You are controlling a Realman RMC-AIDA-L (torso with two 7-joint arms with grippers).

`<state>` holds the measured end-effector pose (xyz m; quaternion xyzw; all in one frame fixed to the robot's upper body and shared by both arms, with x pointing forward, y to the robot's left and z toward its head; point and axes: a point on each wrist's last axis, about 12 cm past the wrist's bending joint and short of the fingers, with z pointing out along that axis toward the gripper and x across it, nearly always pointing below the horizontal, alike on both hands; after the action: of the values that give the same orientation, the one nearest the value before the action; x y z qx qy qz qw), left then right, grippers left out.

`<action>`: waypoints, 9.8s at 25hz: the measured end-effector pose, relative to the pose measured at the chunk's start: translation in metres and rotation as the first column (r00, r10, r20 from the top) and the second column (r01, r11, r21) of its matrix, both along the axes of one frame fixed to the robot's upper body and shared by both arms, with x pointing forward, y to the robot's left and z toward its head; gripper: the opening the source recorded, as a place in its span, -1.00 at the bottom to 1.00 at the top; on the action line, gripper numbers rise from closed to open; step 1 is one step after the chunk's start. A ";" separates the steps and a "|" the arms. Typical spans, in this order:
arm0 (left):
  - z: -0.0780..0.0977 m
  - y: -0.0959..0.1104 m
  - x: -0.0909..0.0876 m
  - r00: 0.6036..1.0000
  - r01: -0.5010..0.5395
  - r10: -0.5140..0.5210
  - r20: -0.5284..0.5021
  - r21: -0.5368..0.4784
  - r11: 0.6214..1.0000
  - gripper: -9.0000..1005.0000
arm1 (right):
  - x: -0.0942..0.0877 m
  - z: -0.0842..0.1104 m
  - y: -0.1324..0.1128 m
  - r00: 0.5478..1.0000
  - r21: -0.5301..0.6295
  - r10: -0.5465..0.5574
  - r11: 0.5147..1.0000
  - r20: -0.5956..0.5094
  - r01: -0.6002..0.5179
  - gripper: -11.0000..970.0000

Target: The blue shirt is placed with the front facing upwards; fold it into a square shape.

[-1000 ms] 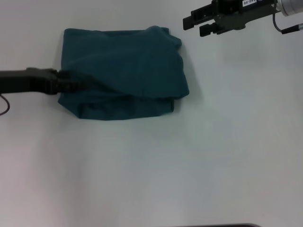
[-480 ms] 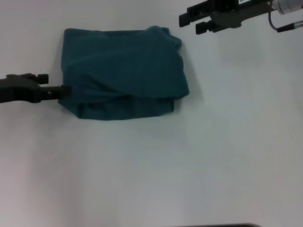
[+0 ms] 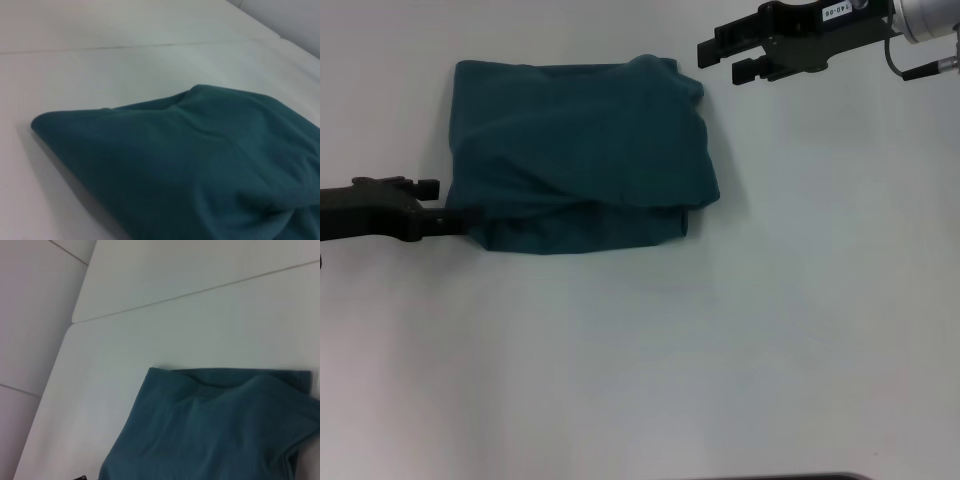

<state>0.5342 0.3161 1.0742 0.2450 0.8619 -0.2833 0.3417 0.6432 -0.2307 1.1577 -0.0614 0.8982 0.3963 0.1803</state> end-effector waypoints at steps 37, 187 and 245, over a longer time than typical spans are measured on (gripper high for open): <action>0.002 -0.013 0.011 0.997 0.048 -0.047 -0.058 0.012 0.999 -0.93 | -0.035 -0.011 -0.016 0.963 0.011 0.174 0.984 -0.206 -0.175 0.34; 0.030 -0.027 0.059 0.779 -0.491 0.246 -0.576 -0.318 0.811 0.76 | -0.040 -0.076 0.057 0.969 0.119 -0.016 0.992 -0.247 0.046 0.21; 0.000 0.006 -0.078 0.949 0.237 -0.102 0.299 -0.463 0.854 0.69 | -0.185 -0.076 -0.098 0.543 0.098 0.041 0.969 0.839 -0.225 0.94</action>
<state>0.4561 0.3218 1.0742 0.2607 0.6823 -0.4880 0.4778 0.4581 -0.3285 1.0815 -0.2916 0.6557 0.4183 0.5568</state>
